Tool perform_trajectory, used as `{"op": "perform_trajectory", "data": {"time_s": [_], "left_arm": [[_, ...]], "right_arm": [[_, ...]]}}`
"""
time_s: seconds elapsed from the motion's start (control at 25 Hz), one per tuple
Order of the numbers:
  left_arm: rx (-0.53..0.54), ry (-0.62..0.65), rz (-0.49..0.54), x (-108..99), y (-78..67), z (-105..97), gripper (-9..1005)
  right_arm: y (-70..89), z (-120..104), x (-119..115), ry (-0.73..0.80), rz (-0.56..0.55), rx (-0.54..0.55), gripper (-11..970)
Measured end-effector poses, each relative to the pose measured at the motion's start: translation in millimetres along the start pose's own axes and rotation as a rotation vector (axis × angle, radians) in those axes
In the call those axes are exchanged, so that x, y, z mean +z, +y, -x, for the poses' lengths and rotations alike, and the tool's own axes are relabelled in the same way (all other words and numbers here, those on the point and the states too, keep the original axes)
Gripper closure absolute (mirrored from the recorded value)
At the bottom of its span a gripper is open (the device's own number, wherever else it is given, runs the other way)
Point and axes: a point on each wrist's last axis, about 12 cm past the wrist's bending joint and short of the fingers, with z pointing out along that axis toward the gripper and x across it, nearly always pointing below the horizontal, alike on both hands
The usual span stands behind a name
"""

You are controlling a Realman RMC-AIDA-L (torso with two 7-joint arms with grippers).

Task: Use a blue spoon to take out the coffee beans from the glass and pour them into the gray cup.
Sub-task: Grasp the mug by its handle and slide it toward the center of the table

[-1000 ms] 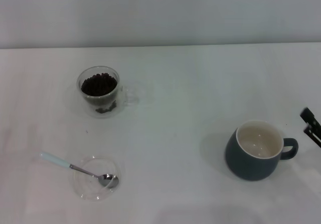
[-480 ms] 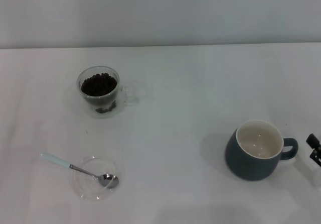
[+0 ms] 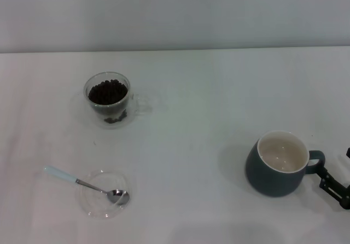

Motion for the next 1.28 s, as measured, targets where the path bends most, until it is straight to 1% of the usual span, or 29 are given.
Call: {"op": "perform_trajectory", "data": {"time_s": [0.44, 0.56, 0.96, 1.2, 1.28], "left_arm": [[-0.005, 0.008, -0.001, -2.7, -1.3, -1.3, 344], [-0.006, 0.009, 0.001, -3.6, -0.9, -1.5, 344], [-0.004, 0.010, 0.004, -3.1, -0.6, -1.5, 344], [-0.003, 0.016, 0.003, -1.0, -0.7, -2.1, 344], [-0.002, 0.018, 0.006, -0.5, -0.2, -2.2, 344]], "right_arm": [[1.2, 1.4, 12.5, 0.011, 0.006, -0.009, 102], [1.0, 2.4, 14.7, 0.008, 0.008, -0.011, 175], [1.7, 2.5, 15.2, 0.008, 0.013, -0.012, 360], [6.8, 3.8, 19.0, 0.002, 0.042, -0.011, 606], [9.0, 3.9, 21.7, 0.005, 0.051, -0.011, 618]]}}
